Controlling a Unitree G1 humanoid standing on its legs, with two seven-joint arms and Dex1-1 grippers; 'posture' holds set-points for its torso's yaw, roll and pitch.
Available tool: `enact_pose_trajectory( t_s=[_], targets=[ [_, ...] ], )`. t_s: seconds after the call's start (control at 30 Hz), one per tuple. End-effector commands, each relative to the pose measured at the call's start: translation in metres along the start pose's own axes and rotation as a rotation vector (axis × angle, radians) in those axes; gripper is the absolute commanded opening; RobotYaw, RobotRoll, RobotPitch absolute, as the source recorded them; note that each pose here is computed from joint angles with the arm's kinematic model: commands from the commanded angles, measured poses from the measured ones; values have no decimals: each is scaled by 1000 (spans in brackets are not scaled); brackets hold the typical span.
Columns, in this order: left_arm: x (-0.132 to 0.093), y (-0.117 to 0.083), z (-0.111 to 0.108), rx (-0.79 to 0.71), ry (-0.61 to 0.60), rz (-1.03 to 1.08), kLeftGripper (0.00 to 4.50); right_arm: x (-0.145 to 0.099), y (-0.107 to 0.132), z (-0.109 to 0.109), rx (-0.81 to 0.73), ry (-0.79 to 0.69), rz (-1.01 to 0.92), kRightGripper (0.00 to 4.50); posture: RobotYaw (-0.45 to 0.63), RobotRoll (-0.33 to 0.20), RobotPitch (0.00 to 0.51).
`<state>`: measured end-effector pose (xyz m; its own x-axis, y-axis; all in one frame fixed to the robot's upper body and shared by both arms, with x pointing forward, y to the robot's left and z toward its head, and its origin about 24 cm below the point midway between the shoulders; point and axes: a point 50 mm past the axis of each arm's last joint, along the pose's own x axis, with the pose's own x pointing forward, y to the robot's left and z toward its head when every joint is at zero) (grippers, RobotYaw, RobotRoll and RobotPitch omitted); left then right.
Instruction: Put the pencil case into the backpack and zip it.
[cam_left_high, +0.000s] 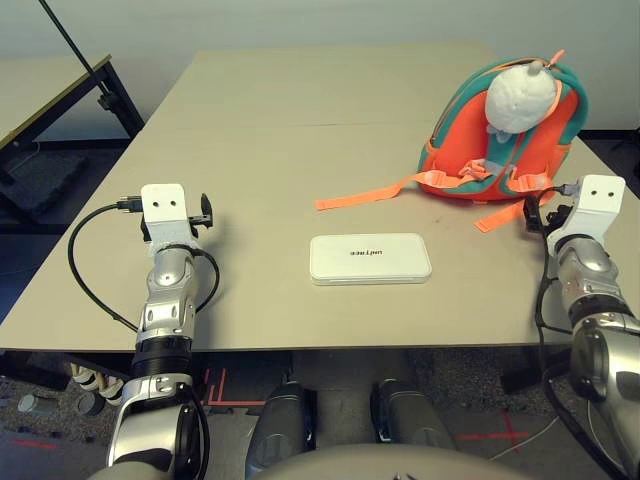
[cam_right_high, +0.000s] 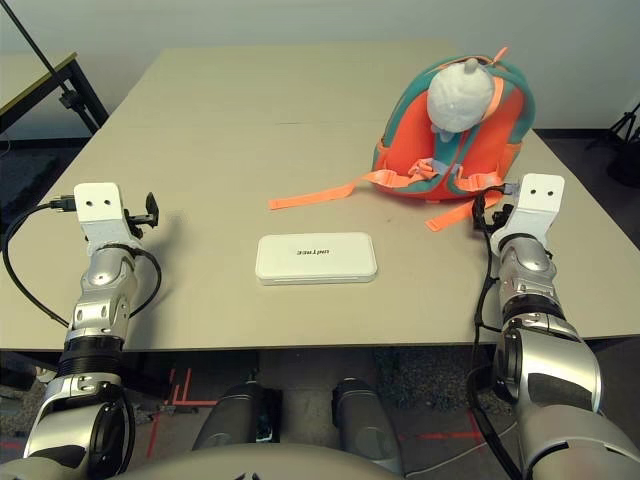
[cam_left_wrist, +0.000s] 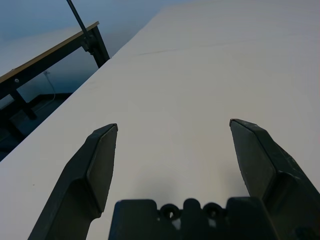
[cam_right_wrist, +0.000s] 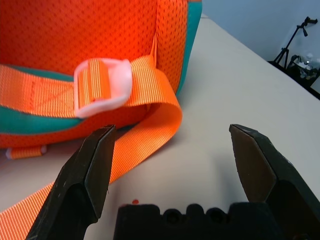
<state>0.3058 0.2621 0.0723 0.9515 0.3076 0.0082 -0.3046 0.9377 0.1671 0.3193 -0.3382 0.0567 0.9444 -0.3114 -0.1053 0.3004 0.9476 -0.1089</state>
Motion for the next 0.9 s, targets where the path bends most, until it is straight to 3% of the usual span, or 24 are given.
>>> enact_pose_trajectory(
  t_s=[0.03,0.2,0.27,0.5,0.7,0.9],
  targets=[
    [-1,5,-4,16,17,0,4494,-1,0,-2,7,-3,-4,4483,-1,0,27],
    [0,16,-3,24,8,2,4494,3,10,6,15,-34,45,4483,14,0,17],
    [1,12,0,-32,1,-92,4494,3,15,7,13,-38,88,4483,14,0,1],
    [8,13,21,-134,-28,-296,4494,-4,15,10,-50,-77,238,4483,-34,0,16],
    [16,13,43,-176,-44,-443,4494,-23,2,19,-114,-103,373,4483,-84,0,25],
    [15,-1,55,-296,35,-676,4494,-48,12,26,-185,-55,565,4483,-123,0,32]
  ],
)
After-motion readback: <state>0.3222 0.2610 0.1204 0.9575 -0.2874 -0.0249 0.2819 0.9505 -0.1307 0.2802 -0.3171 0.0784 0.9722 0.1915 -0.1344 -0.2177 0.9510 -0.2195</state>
